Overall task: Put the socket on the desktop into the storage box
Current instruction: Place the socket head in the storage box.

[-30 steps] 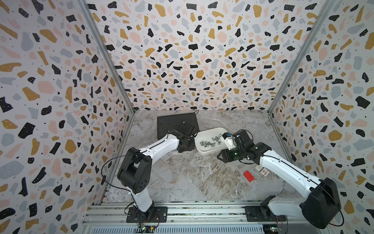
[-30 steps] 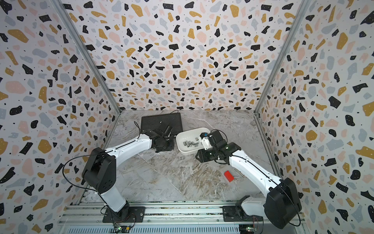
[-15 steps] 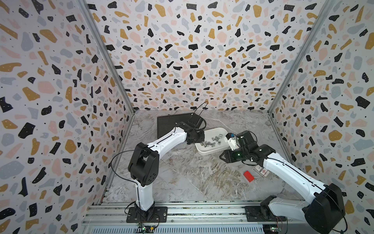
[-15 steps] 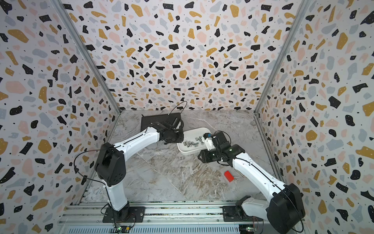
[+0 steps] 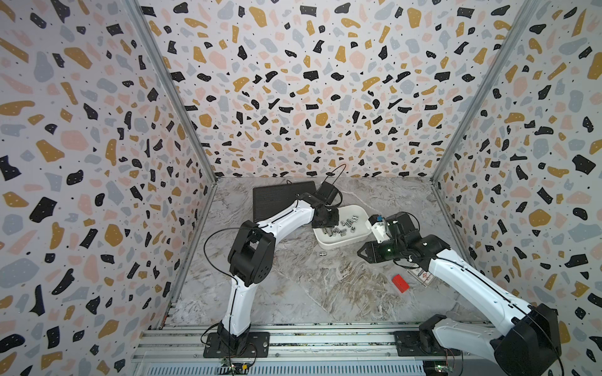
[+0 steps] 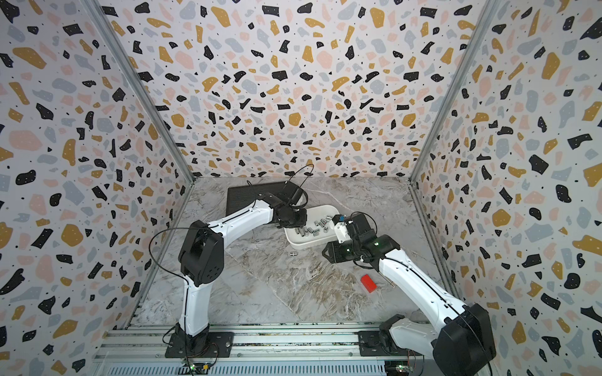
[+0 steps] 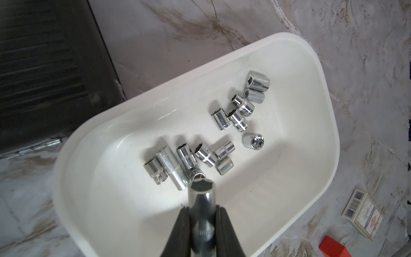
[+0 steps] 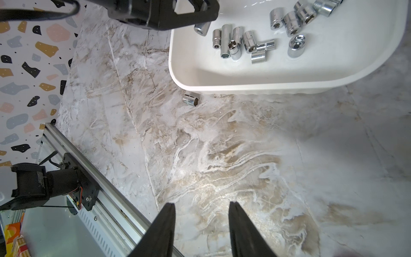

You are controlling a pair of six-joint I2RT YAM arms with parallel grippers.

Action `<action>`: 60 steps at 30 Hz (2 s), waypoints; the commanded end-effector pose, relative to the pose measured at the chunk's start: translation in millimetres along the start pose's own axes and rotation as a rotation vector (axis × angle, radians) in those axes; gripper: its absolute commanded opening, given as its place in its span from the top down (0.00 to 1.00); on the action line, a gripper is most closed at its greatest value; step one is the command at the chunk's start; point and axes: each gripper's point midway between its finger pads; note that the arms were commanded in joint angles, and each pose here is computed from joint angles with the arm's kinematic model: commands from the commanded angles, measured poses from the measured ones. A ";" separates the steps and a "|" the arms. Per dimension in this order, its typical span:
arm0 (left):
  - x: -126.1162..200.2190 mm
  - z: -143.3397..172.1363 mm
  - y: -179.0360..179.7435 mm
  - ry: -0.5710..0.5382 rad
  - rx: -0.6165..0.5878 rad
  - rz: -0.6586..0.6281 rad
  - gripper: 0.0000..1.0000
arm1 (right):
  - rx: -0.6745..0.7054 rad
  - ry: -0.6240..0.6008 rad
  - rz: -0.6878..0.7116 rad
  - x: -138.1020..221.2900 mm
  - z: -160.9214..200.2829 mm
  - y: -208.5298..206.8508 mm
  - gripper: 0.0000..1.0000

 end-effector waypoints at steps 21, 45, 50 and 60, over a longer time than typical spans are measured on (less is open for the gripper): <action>-48.0 -12.8 -11.1 0.032 -0.031 0.012 0.73 | -0.017 0.007 0.027 5.7 8.8 -10.2 0.56; 62.1 19.1 -3.4 -0.136 -0.151 -0.016 0.53 | -0.031 0.008 0.006 7.2 -3.1 0.0 0.55; 82.4 44.9 9.4 -0.196 -0.164 -0.040 0.46 | -0.047 0.057 -0.027 5.3 -5.7 10.8 0.52; 99.7 84.4 26.3 -0.361 -0.159 -0.059 0.38 | -0.060 0.107 -0.087 5.2 -10.1 28.0 0.49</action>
Point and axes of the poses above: each gripper's point midway between its finger pads, its own x axis back along the fingers, its own y axis along the line the jaws close on, z = x × y, and after that the axes turned 14 degrees about -x, right-handed
